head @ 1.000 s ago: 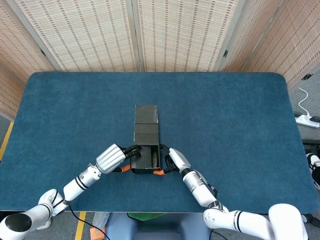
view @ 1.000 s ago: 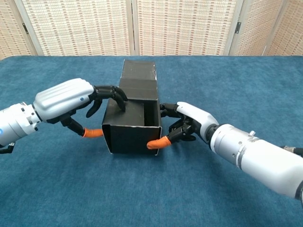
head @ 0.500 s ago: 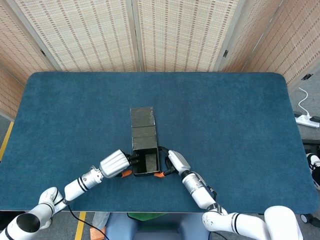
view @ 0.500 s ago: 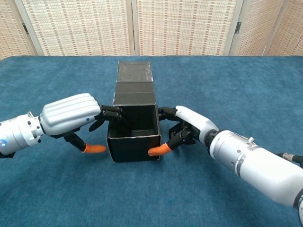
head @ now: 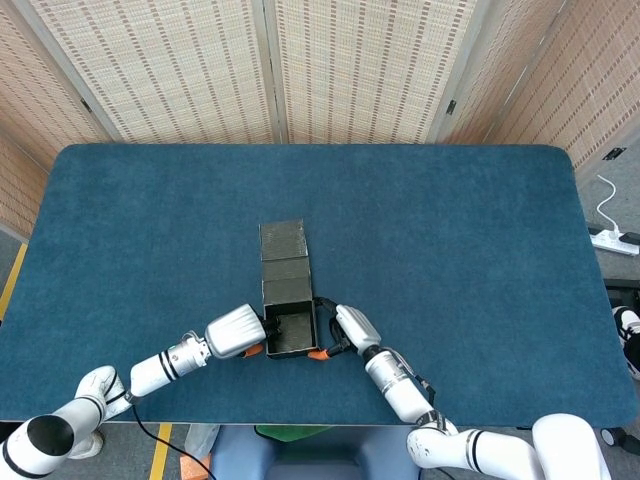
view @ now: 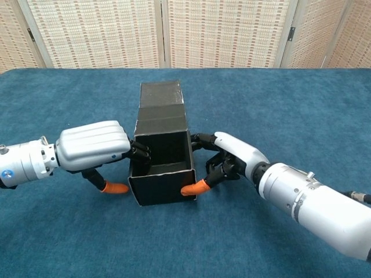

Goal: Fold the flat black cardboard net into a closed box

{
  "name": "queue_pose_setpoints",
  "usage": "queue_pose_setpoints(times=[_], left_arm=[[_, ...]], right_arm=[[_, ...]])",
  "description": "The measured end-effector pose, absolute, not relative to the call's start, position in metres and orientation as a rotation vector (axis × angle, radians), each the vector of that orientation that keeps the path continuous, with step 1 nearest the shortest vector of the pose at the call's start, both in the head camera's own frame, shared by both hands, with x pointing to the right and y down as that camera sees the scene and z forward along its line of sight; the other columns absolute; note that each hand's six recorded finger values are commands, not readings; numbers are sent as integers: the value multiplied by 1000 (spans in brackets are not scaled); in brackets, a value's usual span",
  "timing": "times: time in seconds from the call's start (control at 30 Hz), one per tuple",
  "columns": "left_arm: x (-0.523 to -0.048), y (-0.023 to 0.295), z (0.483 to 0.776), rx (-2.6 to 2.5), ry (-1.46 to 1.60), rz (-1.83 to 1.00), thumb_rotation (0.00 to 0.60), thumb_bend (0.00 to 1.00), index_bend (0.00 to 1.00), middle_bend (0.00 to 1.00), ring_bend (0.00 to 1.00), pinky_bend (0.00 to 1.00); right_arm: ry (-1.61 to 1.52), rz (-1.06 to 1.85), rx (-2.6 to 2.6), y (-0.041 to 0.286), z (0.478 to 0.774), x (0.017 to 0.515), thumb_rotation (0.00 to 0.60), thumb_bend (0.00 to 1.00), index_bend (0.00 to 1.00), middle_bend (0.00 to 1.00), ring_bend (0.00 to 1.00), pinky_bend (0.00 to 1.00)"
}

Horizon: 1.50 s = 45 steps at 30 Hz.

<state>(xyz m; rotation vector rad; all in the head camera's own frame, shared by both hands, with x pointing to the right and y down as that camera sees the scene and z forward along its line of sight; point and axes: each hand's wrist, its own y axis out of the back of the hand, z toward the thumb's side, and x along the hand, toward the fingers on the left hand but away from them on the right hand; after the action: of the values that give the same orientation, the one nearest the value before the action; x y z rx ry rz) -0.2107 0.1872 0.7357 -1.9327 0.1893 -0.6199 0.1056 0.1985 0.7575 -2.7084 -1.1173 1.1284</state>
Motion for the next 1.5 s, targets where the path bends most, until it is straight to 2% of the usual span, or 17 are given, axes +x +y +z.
queue_pose_setpoints(times=[0.07,0.2,0.33,0.43,0.67,0.8,1.07,1.33,1.5], left_arm=[[-210,187,735,-1934,185,-617,600,280,730,675,725,899],[-210,188,736,-1935,175,-622,600,301,764,694,738,887],[-211,188,736,-1945,183,-622,600,410,807,728,748,886],[-212,188,735,-1953,190,-626,600,447,810,730,748,885],[-214,188,734,-1953,197,-626,600,442,790,714,748,880],[-215,186,732,-1959,215,-627,600,410,661,655,748,880],[-219,180,724,-1994,283,-639,600,358,435,440,744,879],[-229,166,708,-2020,398,-653,600,357,321,293,728,880],[-238,160,697,-2015,456,-647,600,357,248,265,723,883]], right_arm=[[-1116,1126,-2711,199,757,106,600,317,404,541,753,1000],[-1117,1123,-2717,201,756,105,600,317,404,541,753,1000],[-1119,1117,-2716,202,755,105,600,318,404,541,753,1000],[-1123,1113,-2718,203,755,105,600,317,404,541,754,1000],[-1129,1111,-2715,204,755,105,600,318,404,541,753,1000],[-1142,1107,-2713,203,754,105,600,317,404,541,753,1000],[-1200,1089,-2705,195,752,106,600,317,404,540,753,1000],[-1254,1081,-2690,184,751,107,600,317,404,535,754,1000],[-1273,1099,-2670,176,755,109,600,317,404,524,753,1000]])
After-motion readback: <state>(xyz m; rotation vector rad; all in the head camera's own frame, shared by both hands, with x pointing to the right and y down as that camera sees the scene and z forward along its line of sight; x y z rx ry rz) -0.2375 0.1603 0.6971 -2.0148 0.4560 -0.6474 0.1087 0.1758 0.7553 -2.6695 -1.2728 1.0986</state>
